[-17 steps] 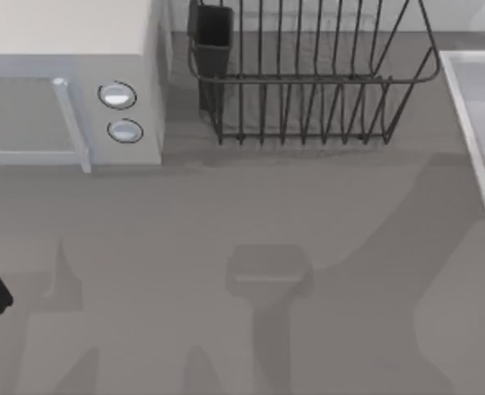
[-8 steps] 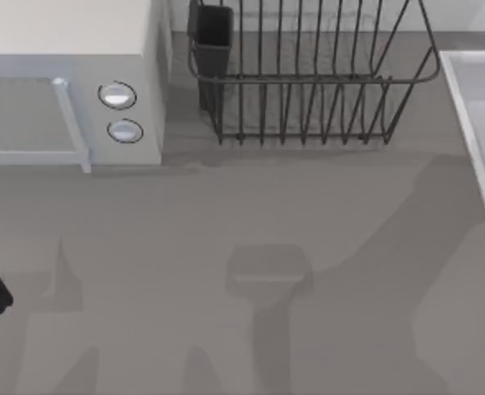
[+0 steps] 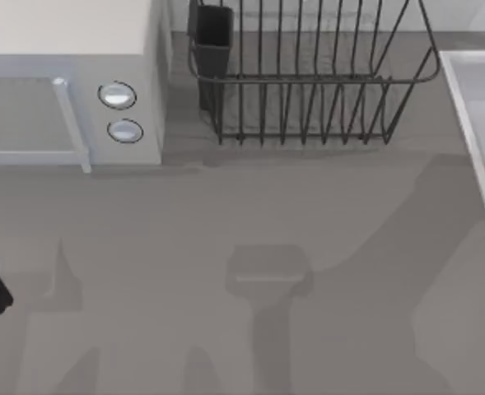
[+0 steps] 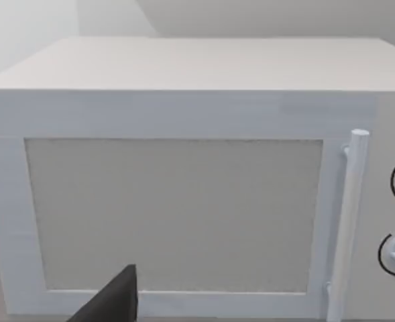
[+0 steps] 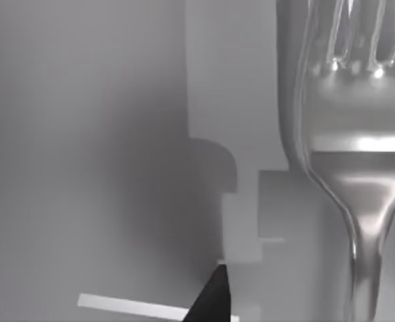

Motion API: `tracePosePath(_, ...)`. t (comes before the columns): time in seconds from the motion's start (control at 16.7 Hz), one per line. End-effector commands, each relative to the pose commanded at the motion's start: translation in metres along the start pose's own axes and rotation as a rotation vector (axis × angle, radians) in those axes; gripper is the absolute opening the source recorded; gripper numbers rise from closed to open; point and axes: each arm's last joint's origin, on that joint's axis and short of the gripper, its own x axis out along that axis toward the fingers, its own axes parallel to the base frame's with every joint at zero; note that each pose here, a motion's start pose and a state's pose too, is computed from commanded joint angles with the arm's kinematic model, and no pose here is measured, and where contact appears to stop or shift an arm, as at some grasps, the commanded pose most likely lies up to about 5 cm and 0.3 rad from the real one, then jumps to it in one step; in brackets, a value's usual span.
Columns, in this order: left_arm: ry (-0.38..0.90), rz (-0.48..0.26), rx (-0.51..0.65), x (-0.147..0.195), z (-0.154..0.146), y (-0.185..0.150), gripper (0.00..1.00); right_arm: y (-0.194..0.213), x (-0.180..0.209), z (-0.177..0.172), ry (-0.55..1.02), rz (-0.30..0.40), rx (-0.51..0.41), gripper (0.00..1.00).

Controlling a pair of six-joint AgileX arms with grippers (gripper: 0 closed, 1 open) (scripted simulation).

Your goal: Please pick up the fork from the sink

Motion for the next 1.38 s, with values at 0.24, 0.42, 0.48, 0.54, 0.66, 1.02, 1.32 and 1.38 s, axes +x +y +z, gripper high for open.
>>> tracePosePath(0.24,0.000,0.000,0.000,0.000,0.000,0.000,1.00,0.000,0.000,0.000,0.000,0.000,0.000,0.00)
tracePosePath(0.42,0.000,0.000,0.000,0.000,0.000,0.000,1.00,0.000,0.000,0.000,0.000,0.000,0.000,0.00)
tracePosePath(0.48,0.000,0.000,0.000,0.000,0.000,0.000,1.00,0.000,0.000,0.000,0.000,0.000,0.000,0.00)
tracePosePath(0.54,0.000,0.000,0.000,0.000,0.000,0.000,1.00,0.000,0.000,0.000,0.000,0.000,0.000,0.00)
tracePosePath(0.66,0.000,0.000,0.000,0.000,0.000,0.000,1.00,0.001,-0.023,0.005,-0.047,0.000,0.005,0.00)
tracePosePath(1.02,0.000,0.000,0.000,0.000,0.000,0.000,1.00,-0.001,-0.074,0.013,-0.045,0.000,0.005,0.00)
tracePosePath(1.32,0.000,0.000,0.000,0.000,0.000,0.000,1.00,0.000,-0.153,0.008,-0.034,0.002,0.005,0.00)
tracePosePath(1.38,0.000,0.000,0.000,0.000,0.000,0.000,1.00,0.000,-0.164,0.007,-0.040,0.001,0.005,0.00)
